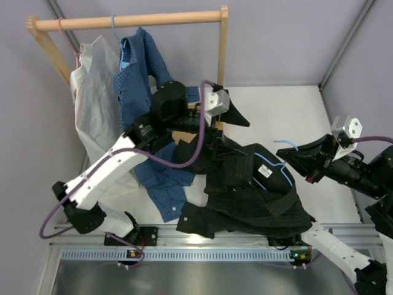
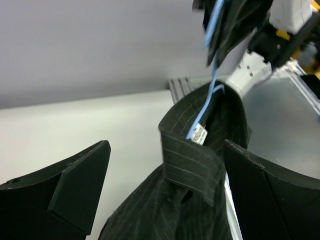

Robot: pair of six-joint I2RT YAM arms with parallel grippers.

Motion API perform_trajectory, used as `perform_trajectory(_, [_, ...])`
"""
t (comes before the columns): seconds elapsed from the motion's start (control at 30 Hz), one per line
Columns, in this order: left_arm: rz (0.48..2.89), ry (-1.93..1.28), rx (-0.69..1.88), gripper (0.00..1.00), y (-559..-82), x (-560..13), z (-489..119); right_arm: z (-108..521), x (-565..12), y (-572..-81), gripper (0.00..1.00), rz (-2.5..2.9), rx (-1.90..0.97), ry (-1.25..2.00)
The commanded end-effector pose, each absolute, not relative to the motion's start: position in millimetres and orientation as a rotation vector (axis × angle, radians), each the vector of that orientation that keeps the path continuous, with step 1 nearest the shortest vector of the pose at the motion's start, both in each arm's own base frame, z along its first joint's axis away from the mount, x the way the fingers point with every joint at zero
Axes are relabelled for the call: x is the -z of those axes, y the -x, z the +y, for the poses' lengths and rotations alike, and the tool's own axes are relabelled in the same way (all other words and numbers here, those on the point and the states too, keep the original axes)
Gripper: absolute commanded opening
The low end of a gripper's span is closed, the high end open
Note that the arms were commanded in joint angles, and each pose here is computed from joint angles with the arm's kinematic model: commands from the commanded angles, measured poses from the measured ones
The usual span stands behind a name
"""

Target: Place the shirt on the hanger

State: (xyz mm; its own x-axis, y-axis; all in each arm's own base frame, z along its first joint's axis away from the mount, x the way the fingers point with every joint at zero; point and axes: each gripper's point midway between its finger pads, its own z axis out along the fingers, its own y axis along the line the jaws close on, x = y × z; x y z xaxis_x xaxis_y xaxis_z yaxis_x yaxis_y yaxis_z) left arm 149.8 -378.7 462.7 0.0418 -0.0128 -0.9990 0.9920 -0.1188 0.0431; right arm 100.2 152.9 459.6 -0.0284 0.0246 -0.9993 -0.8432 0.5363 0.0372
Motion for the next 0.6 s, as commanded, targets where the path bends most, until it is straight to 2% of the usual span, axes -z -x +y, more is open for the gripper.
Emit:
perform_trajectory(0.0, [1.127, -1.509, 1.432, 0.97, -128.6, -428.8, -385.3, 161.9, -471.3, -79.8, 0.0, 1.335, -0.876, 0.869])
perform_trajectory(0.13, [1.191, -1.519, 1.498, 0.96, -132.2, -414.6, -391.0, 166.0, -472.4, -76.2, 0.0, 1.297, -0.884, 0.924])
perform_trajectory(0.2, [1.196, -1.538, 1.54, 0.83, -130.9, -409.4, -391.4, 167.5, -473.2, -77.5, 0.0, 1.294, -0.888, 0.926])
perform_trajectory(0.27, [1.181, -1.567, 1.599, 0.8, -123.5, -407.9, -389.0, 168.5, -474.4, -79.3, 0.0, 1.288, -0.887, 0.926])
perform_trajectory(0.3, [1.182, -1.573, 1.612, 0.72, -123.1, -406.3, -388.3, 169.1, -474.7, -80.2, 0.0, 1.289, -0.888, 0.925])
perform_trajectory(0.4, [1.194, -1.579, 1.624, 0.56, -122.9, -400.9, -388.9, 170.3, -475.5, -83.7, 0.0, 1.287, -0.884, 0.921])
perform_trajectory(0.5, [1.187, -1.584, 1.615, 0.23, -123.9, -398.2, -389.5, 170.9, -475.0, -88.8, 0.0, 1.294, -0.877, 0.905])
perform_trajectory(0.53, [1.184, -1.584, 1.61, 0.0, -124.3, -398.0, -389.5, 170.8, -474.0, -89.4, 0.0, 1.296, -0.876, 0.902])
perform_trajectory(0.57, [1.18, -1.582, 1.598, 0.0, -125.0, -398.2, -389.3, 170.7, -473.4, -90.4, 0.0, 1.3, -0.875, 0.897])
